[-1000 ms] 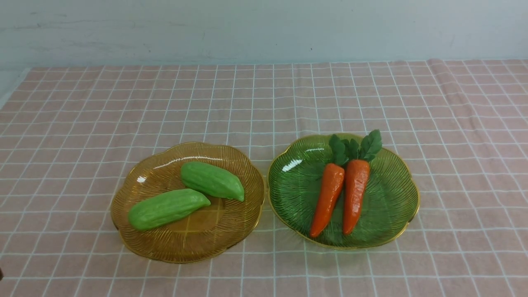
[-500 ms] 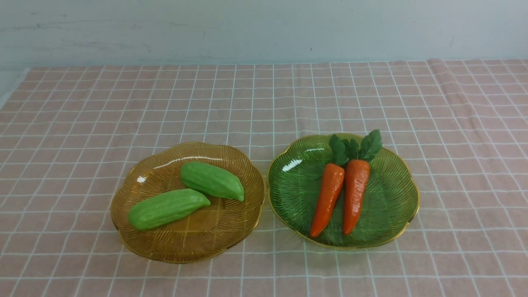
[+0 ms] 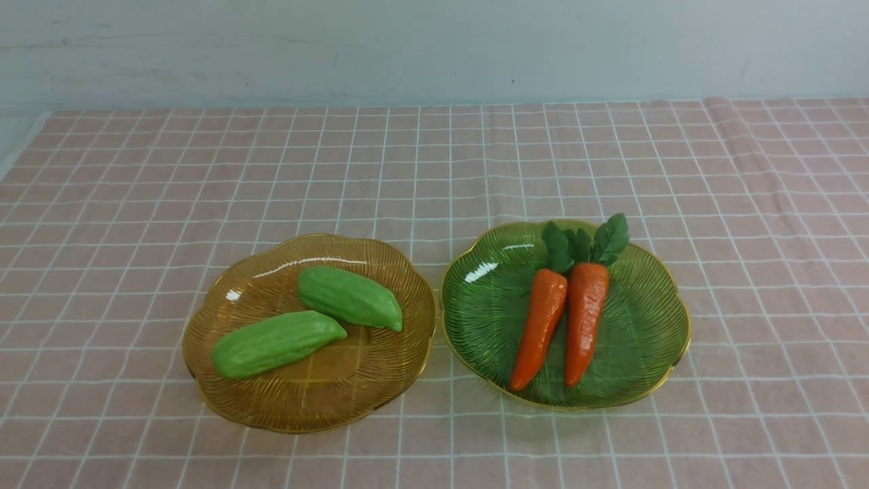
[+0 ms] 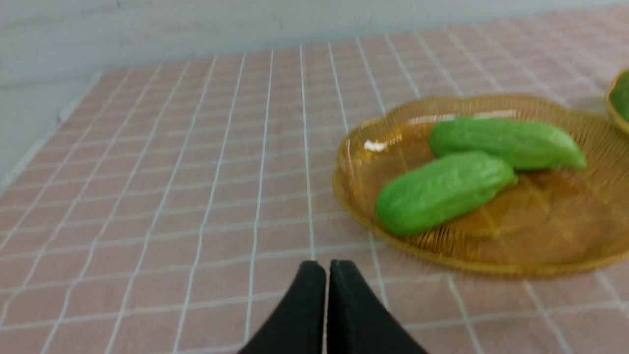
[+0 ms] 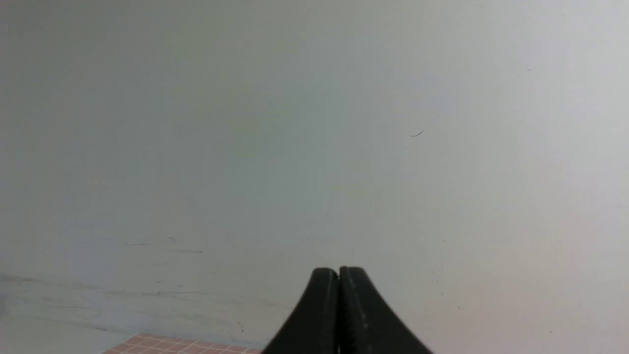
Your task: Put different types of vegetables on the plate.
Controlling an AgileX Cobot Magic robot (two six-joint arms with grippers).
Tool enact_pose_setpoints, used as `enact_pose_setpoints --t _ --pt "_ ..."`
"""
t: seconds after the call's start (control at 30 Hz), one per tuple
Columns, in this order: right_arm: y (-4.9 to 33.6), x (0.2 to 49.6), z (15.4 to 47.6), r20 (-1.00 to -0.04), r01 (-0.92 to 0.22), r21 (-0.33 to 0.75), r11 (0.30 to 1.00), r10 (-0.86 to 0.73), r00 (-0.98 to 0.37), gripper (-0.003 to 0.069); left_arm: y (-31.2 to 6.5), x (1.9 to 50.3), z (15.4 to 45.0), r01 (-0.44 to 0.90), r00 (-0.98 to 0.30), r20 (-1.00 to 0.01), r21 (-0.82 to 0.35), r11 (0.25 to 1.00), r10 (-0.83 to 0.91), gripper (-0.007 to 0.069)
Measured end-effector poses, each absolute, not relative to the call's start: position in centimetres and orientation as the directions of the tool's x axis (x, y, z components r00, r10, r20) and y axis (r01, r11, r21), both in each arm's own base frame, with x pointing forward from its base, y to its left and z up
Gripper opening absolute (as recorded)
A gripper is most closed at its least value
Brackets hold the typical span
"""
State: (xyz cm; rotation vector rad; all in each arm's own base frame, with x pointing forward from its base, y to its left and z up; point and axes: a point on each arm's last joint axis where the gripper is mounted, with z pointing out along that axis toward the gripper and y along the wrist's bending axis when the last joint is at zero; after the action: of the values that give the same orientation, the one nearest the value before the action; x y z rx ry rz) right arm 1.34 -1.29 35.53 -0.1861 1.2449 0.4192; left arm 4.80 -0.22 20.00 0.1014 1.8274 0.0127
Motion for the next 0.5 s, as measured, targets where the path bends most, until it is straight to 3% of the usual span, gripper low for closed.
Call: enact_pose_setpoints --t 0.1,0.5 --pt "-1.3 1.3 35.5 -0.944 -0.406 0.089 0.909 0.207 0.257 -0.0015 -0.2 5.0 17.0 0.076 -0.337 -0.934 0.096 0.992 0.117 -0.0003" --pt "-1.3 1.3 35.5 -0.944 -0.406 0.089 0.909 0.207 0.257 -0.0015 -0.2 5.2 17.1 0.075 -0.296 -0.947 0.110 0.991 0.127 -0.0003"
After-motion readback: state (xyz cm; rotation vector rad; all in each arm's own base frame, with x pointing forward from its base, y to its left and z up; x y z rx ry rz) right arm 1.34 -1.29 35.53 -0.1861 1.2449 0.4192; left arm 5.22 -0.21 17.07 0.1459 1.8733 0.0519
